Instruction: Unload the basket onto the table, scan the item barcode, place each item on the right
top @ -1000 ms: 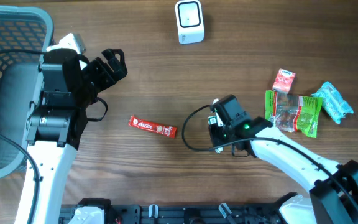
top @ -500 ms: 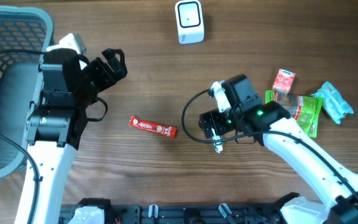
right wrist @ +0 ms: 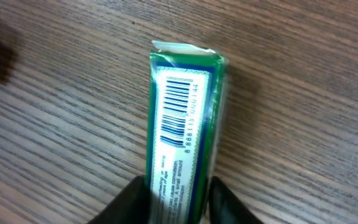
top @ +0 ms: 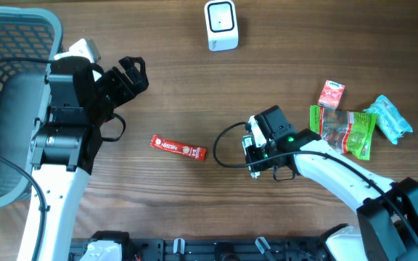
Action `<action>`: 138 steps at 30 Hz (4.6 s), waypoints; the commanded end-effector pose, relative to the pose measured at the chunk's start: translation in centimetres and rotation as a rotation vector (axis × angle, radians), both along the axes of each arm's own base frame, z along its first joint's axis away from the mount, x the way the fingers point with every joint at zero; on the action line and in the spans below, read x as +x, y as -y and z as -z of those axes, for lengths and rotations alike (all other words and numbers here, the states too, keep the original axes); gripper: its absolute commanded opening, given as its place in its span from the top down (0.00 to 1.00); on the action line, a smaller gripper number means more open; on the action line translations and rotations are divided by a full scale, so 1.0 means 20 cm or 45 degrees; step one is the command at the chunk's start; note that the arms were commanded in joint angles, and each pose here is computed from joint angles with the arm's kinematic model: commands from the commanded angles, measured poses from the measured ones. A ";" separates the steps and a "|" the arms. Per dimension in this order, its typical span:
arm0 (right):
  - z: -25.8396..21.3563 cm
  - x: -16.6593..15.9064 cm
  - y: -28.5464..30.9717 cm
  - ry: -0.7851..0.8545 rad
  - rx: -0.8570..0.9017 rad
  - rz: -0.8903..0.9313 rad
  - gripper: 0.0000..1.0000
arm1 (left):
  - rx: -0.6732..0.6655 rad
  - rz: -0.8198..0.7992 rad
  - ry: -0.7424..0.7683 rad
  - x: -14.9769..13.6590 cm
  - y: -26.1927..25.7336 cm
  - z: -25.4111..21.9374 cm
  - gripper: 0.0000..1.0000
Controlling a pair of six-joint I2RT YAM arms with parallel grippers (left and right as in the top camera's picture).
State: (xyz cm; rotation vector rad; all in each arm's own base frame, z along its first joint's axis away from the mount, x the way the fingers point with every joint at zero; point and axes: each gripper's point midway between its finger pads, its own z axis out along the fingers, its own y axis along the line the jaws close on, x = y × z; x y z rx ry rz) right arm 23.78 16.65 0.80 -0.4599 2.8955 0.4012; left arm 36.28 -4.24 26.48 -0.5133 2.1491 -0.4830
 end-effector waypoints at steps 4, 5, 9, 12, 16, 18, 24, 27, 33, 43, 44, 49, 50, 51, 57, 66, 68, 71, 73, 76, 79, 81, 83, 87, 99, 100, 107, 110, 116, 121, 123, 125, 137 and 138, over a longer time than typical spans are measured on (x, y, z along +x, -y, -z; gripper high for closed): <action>-0.18 0.20 0.18 0.166 -0.286 0.111 0.80 | 0.025 0.005 0.005 0.01 -0.01 0.00 0.00; -0.22 0.22 0.20 0.190 -0.322 0.123 0.80 | 0.025 0.005 0.005 0.01 -0.01 0.00 0.00; -0.31 0.30 0.31 0.295 -0.498 0.155 0.77 | 0.025 0.005 0.005 0.01 -0.01 0.00 0.00; -0.32 0.34 0.42 0.351 -0.625 0.302 0.79 | 0.025 0.005 0.005 0.01 -0.01 0.00 0.00; -0.26 0.34 0.49 0.353 -0.774 0.373 0.80 | 0.025 0.005 0.005 0.01 -0.01 0.00 0.00; -0.22 0.34 0.53 0.366 -0.892 0.373 0.78 | 0.025 0.005 0.005 0.01 -0.01 0.00 0.00; -0.04 0.32 0.44 0.346 -0.999 0.246 0.74 | 0.025 0.005 0.005 0.01 -0.01 0.00 0.00; -0.01 0.30 0.36 0.326 -0.928 0.201 0.65 | 0.025 0.005 0.005 0.01 -0.01 0.00 0.00; 0.03 0.26 0.23 0.234 -0.762 0.137 0.46 | 0.025 0.005 0.005 0.01 -0.01 0.00 0.00; -0.24 0.32 0.23 0.070 -0.299 0.137 0.12 | 0.025 0.005 0.005 0.01 -0.01 0.00 0.00; -0.21 0.30 0.26 0.023 -0.261 0.156 0.13 | 0.025 0.005 0.005 0.01 -0.01 0.00 0.00; -0.09 0.24 0.33 -0.045 -0.212 0.177 0.15 | 0.025 0.005 0.005 0.01 -0.01 0.00 0.00; -0.07 0.23 0.33 -0.036 -0.209 0.174 0.16 | 0.025 0.005 0.005 0.01 -0.01 0.00 0.00; -0.05 0.24 0.33 -0.025 -0.205 0.173 0.17 | 0.025 0.005 0.005 0.01 -0.01 0.00 0.00; -0.04 0.28 0.34 0.042 -0.215 0.197 0.32 | 0.025 0.005 0.005 0.01 -0.01 0.00 0.00; -0.02 0.26 0.33 0.020 -0.199 0.230 0.32 | 0.025 0.005 0.005 0.01 -0.01 0.00 0.00; 0.01 0.23 0.34 0.001 -0.203 0.229 0.35 | 0.025 0.005 0.005 0.01 -0.01 0.00 0.00; 0.07 0.20 0.35 0.007 -0.205 0.230 0.36 | 0.025 0.005 0.005 0.01 -0.01 0.00 0.00; 0.10 0.22 0.35 0.048 -0.189 0.232 0.37 | 0.025 0.005 0.005 0.01 -0.01 0.00 0.00; 0.09 0.26 0.34 0.099 -0.167 0.237 0.57 | 0.025 0.005 0.005 0.01 -0.01 0.00 0.00; 0.09 0.26 0.34 0.099 -0.168 0.233 0.68 | 0.025 0.005 0.005 0.01 -0.01 0.00 0.00; 0.09 0.24 0.34 0.085 -0.174 0.232 0.67 | 0.025 0.005 0.005 0.01 -0.01 0.00 0.00; 0.10 0.23 0.34 0.070 -0.180 0.231 0.66 | 0.025 0.005 0.005 0.01 -0.01 0.00 0.00; 0.11 0.20 0.35 0.044 -0.190 0.229 0.44 | 0.025 0.005 0.005 0.01 -0.01 0.00 0.00; -0.03 0.26 0.33 0.037 -0.197 0.196 0.86 | 0.025 0.005 0.005 0.01 -0.01 0.00 0.00; -0.07 0.27 0.33 0.044 -0.206 0.149 0.86 | 0.024 0.005 0.005 0.01 -0.01 0.00 0.00; -0.35 0.41 0.28 0.154 -0.184 0.092 0.88 | 0.025 0.005 0.005 0.01 -0.01 0.00 0.00; -0.49 0.47 0.27 0.217 -0.188 0.047 0.95 | 0.025 0.005 0.005 0.01 -0.01 0.00 0.00; -0.87 0.72 0.30 0.484 -0.273 0.058 0.96 | 0.025 0.005 0.005 0.01 -0.01 0.00 0.00; -1.35 0.99 0.23 0.583 -0.300 -0.016 0.96 | 0.025 0.005 0.005 0.01 -0.01 0.00 0.00; -1.43 1.08 0.20 0.596 -0.301 -0.041 0.96 | 0.025 0.005 0.005 0.01 -0.01 0.00 0.00; -1.42 1.17 0.16 0.617 -0.296 -0.051 0.96 | 0.025 0.005 0.005 0.01 -0.01 0.00 0.00; -1.09 1.69 -0.14 0.955 -0.825 -0.328 0.95 | 0.025 0.005 0.005 0.01 -0.01 0.00 0.00; -1.06 1.71 -0.17 0.981 -0.886 -0.341 0.96 | 0.025 0.005 0.005 0.01 -0.01 0.00 0.00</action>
